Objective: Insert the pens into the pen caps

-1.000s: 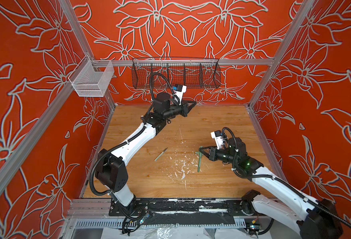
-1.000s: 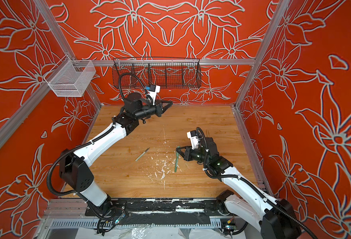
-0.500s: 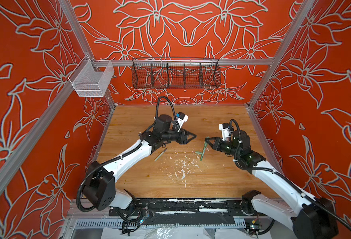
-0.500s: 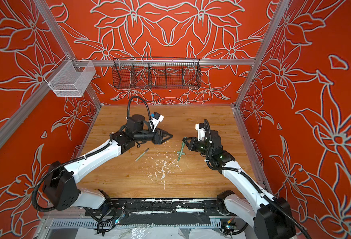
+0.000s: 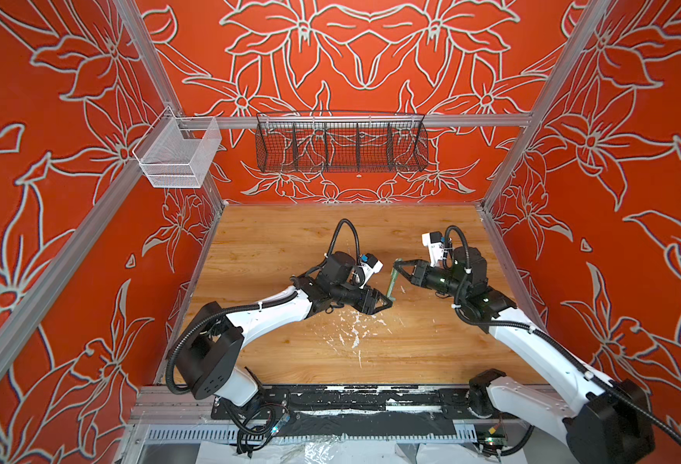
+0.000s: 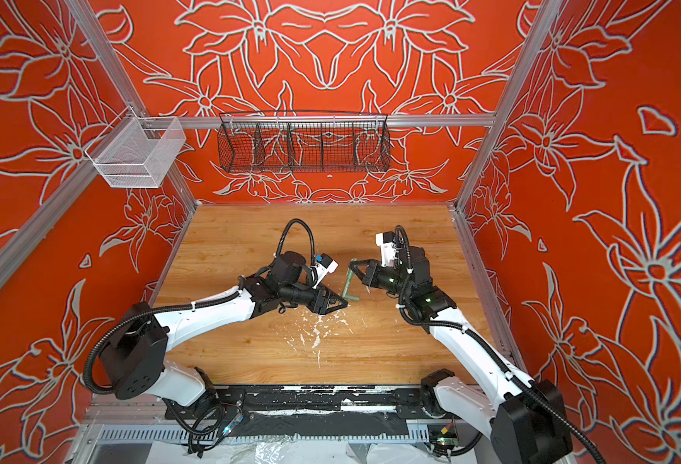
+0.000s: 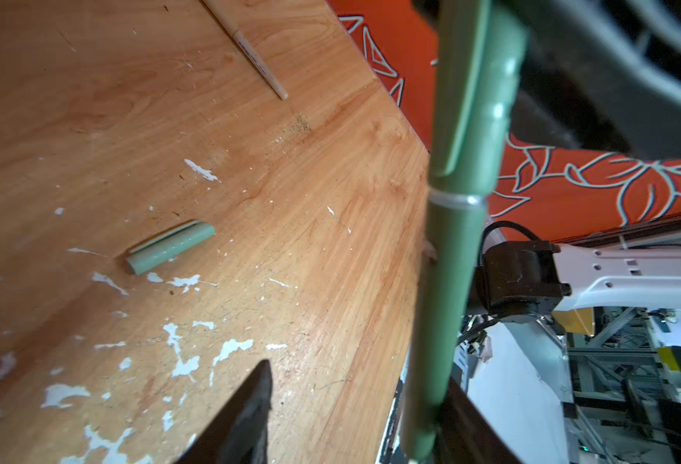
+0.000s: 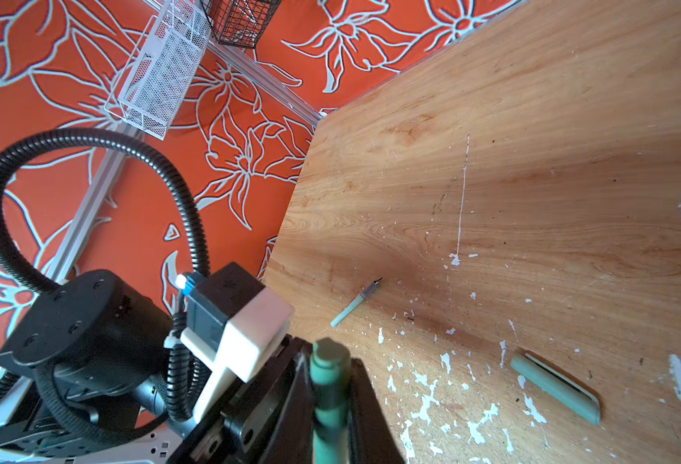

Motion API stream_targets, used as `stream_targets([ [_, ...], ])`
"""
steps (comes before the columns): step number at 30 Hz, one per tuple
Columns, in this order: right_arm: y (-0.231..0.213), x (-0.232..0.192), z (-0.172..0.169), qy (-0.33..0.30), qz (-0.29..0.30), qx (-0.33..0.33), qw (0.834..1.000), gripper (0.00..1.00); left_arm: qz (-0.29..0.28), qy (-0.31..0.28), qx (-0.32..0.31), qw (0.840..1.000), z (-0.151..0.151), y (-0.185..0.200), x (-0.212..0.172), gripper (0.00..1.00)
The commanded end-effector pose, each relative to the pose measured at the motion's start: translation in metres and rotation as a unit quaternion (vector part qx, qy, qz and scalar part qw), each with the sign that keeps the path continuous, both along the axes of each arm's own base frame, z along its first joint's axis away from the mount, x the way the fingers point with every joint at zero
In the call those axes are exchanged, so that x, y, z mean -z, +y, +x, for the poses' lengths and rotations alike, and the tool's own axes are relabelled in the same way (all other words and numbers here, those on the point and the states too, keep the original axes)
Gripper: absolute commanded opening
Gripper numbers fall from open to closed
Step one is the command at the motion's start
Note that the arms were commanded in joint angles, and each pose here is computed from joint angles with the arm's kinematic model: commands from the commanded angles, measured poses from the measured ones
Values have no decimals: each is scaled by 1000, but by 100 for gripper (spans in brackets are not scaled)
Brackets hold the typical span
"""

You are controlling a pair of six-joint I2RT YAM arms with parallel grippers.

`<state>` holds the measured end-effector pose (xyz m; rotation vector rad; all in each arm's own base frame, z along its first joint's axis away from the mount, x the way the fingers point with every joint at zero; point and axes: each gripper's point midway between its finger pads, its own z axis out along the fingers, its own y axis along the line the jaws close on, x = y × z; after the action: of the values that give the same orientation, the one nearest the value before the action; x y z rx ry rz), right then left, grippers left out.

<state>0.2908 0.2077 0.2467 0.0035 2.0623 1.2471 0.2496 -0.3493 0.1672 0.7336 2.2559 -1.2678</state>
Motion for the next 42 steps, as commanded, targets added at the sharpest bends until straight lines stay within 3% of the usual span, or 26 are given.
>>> stream_targets([
  [1, -1, -7, -5, -9, 6, -4, 1000, 0, -19, -1, 4, 1000, 3, -8, -9, 44],
  [7, -2, -4, -6, -11, 2, -5, 1000, 0, -15, 8, -1, 1000, 5, -9, -8, 14],
  [11, -1, -2, -8, -11, -2, -10, 1000, 0, -12, 8, -10, 1000, 9, -10, -11, 9],
  [13, -2, -2, -9, -13, -6, -11, 1000, 0, -6, 12, -17, 1000, 13, -10, -10, 1],
  [20, 2, 3, -18, -16, -20, -35, 999, 0, 12, 30, -49, 998, 28, -14, -4, 0],
  [24, 4, 7, -29, -14, -30, -62, 998, 0, 19, 4, -76, 997, 41, -9, -10, 0],
  [32, 3, 25, -46, 0, -41, -68, 997, 0, -20, -51, -113, 992, 77, 7, -51, 0],
  [42, 13, 49, -58, 24, -56, -65, 996, 0, -51, -63, -135, 988, 110, 7, -66, 0],
])
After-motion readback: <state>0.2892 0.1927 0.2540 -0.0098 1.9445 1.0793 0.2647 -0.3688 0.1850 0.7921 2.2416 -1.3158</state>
